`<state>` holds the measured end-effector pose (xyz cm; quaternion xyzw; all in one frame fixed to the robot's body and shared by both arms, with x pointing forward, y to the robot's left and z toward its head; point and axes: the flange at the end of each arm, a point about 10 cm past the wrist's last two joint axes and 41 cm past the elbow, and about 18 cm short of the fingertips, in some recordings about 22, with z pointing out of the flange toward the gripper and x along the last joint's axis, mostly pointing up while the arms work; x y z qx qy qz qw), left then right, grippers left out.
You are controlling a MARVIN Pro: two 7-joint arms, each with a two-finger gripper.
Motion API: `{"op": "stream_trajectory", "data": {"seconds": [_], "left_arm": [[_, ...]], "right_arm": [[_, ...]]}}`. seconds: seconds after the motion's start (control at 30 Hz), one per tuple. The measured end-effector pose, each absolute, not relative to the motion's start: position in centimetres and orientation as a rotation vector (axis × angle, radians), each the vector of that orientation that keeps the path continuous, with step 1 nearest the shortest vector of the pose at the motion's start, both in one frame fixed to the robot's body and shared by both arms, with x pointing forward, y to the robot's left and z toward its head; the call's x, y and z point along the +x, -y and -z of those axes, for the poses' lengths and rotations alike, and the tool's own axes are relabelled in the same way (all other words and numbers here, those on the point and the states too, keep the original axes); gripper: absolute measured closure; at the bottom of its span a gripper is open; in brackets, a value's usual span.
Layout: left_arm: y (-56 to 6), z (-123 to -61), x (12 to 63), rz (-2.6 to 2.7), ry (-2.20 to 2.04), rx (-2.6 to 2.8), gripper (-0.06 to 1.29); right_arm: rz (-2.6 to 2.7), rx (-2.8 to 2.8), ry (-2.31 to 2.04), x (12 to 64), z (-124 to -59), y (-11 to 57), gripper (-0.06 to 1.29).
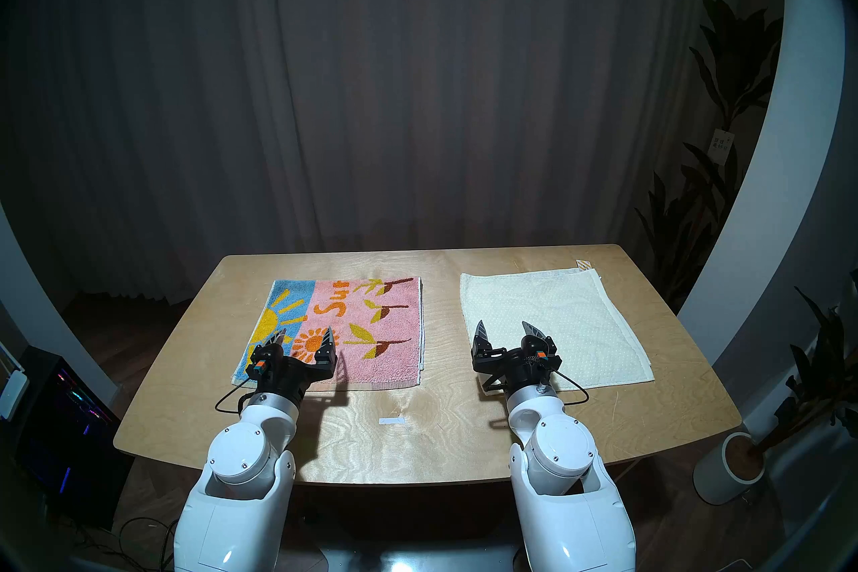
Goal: Fold each towel twice and stack them on table
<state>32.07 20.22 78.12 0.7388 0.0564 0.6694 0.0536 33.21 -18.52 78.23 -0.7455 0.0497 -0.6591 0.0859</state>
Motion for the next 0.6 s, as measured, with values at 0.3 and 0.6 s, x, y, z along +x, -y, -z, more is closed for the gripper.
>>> {"op": "stream_trajectory", "data": {"seconds": [0.3,0.6], "left_arm": [[-21.5,-80.6,31.3,-1.954,-0.479,2.058,-0.02],[-22.3,-80.9,30.0,-1.82,-0.696,1.939,-0.02]], "right_arm": [[1.815,-2.129,-0.316,33.1,-79.9,17.7,0.0],[1.671,-2.096,-0.467,32.7,-80.5,18.1,0.0]]}}
